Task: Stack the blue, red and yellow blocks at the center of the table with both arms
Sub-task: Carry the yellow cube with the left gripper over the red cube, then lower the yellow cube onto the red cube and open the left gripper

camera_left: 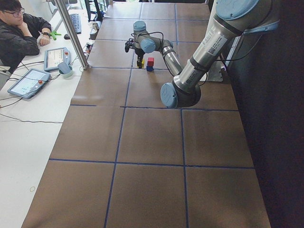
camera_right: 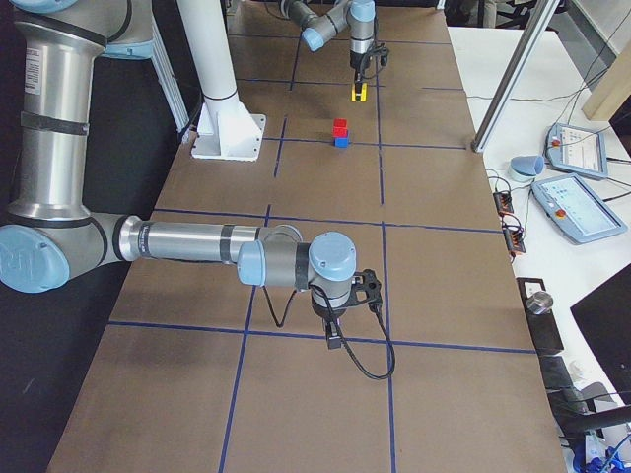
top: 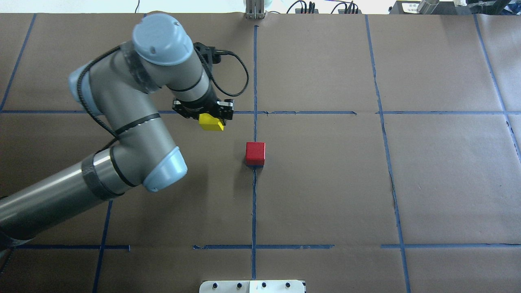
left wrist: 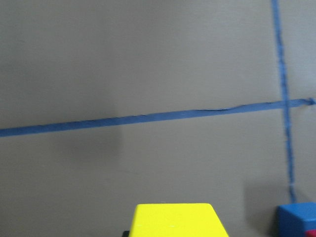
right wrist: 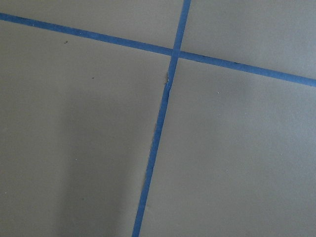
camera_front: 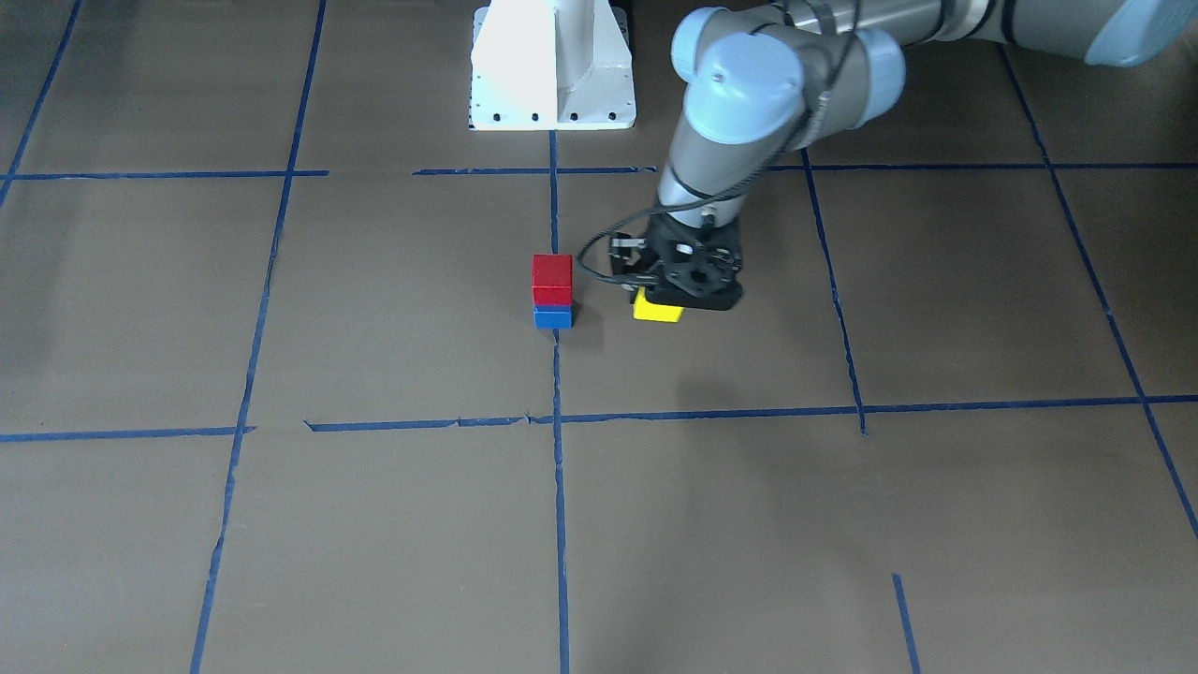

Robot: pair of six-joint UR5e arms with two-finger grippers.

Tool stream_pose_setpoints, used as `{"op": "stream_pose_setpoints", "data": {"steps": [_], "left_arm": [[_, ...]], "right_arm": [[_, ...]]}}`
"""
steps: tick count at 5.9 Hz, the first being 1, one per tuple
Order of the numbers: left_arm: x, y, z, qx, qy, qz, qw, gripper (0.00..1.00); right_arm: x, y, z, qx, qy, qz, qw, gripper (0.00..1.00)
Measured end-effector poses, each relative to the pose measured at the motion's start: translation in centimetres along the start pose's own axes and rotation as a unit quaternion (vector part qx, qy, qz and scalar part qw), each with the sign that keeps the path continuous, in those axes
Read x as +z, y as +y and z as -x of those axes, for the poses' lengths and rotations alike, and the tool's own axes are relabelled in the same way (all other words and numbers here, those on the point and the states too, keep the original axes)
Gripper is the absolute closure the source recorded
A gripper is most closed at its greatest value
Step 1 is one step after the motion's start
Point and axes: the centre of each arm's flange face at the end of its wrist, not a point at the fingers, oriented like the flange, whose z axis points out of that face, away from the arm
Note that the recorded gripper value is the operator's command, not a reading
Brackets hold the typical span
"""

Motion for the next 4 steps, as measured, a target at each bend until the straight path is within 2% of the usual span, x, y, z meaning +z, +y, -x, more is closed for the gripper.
{"op": "stream_pose_setpoints", "data": {"steps": [2, 4], "left_arm": [[1.5, 1.6, -7.0, -0.015, -0.016, -0.002, 0.9998, 0.94], [2.2, 3.3, -9.6, -0.03, -0.034, 0.004, 0.999, 0.94]], "right_arm": [[0.0, 0.0, 0.0, 0.0, 0.0, 0.0, 1.0, 0.0], [0.0, 0.0, 0.0, 0.0, 0.0, 0.0, 1.0, 0.0]]}}
